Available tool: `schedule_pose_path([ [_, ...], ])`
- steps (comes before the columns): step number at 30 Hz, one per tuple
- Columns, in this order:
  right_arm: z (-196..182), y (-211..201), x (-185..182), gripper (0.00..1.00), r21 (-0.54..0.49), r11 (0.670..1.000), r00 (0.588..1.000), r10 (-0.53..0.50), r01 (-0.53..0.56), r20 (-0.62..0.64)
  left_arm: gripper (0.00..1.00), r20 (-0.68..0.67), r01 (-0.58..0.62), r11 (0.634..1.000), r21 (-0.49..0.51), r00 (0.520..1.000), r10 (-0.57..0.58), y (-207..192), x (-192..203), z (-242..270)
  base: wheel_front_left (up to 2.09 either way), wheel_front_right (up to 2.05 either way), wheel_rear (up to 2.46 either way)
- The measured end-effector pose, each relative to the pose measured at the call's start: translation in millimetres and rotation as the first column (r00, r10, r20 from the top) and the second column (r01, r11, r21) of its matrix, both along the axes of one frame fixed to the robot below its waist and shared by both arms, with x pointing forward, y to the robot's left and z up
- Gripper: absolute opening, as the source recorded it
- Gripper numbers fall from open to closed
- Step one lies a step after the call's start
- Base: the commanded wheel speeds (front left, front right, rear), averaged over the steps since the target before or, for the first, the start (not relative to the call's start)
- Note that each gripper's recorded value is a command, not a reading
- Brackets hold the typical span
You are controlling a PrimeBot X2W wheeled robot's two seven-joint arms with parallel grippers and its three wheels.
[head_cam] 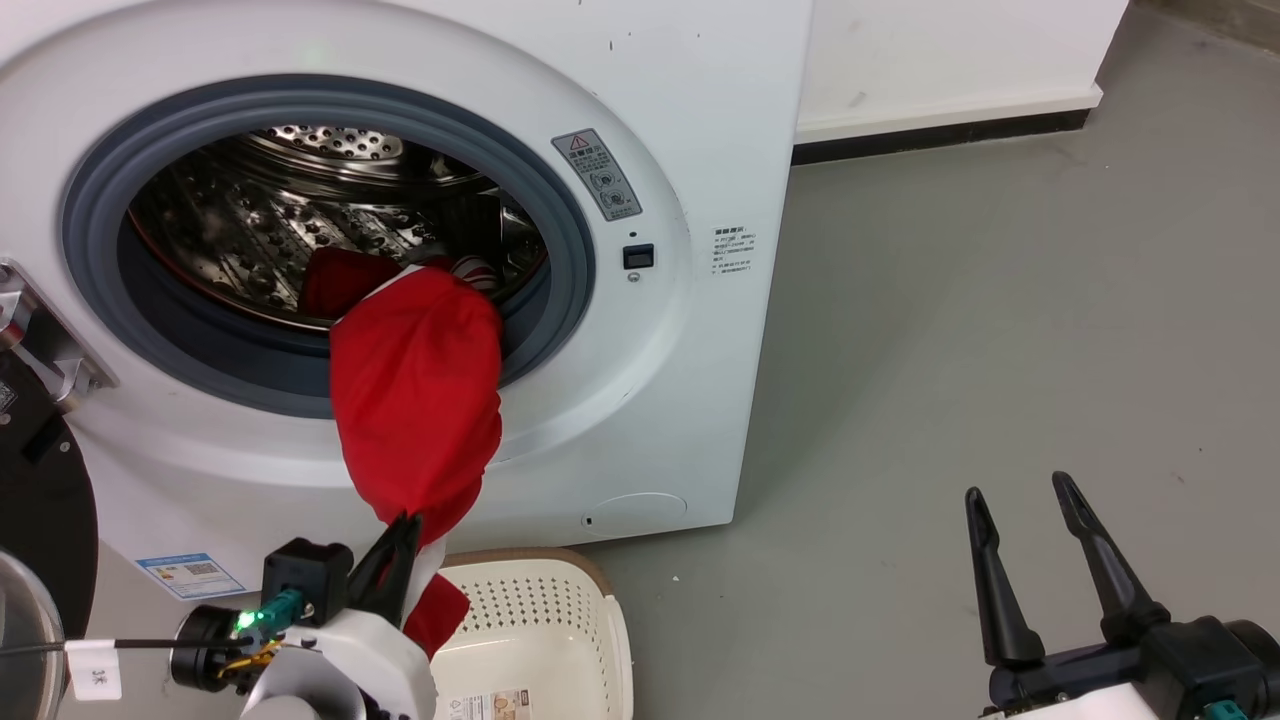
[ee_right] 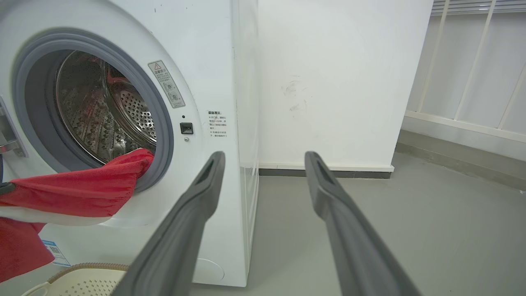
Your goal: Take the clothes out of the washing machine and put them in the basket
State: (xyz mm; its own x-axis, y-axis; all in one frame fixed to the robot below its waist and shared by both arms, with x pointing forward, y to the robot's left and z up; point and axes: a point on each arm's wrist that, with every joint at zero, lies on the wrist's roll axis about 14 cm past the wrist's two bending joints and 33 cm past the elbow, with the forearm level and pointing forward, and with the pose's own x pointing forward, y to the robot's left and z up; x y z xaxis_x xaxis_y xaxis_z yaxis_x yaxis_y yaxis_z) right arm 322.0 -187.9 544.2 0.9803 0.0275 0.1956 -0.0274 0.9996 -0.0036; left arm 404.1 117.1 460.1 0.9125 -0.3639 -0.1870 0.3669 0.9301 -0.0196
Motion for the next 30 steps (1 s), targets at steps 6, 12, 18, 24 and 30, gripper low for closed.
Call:
schedule_pose_path([
  [6, -4, -2, 2, 1.0, -0.001, 1.0, 1.0, -0.009, 0.009, -0.016, 0.0, -0.08, -0.006, 1.0, 0.012, 0.997, 0.007, 3, -5, -27, 0.0, 0.0, 0.0],
  [12, -7, -9, 12, 1.0, -0.009, 1.0, 0.999, -0.029, 0.028, -0.028, 0.0, -0.214, -0.005, 1.0, 0.023, 0.977, 0.01, -1, -10, -74, 0.0, 0.0, 0.0],
  [18, -11, -18, 27, 1.0, -0.021, 0.998, 0.998, -0.053, 0.052, -0.044, 0.0, -0.345, 0.02, 0.999, 0.048, 0.939, -0.002, -5, -11, -123, 0.0, 0.0, 0.0],
  [24, -18, -23, 44, 1.0, -0.023, 0.998, 0.996, -0.066, 0.065, -0.064, 0.0, -0.451, 0.064, 0.993, 0.101, 0.892, -0.011, -8, -12, -169, 0.0, 0.0, 0.0],
  [30, -26, -25, 61, 1.0, -0.026, 0.998, 0.994, -0.066, 0.064, -0.083, 0.0, -0.544, 0.065, 0.99, 0.128, 0.839, 0.015, -5, -10, -207, 0.0, 0.0, 0.0],
])
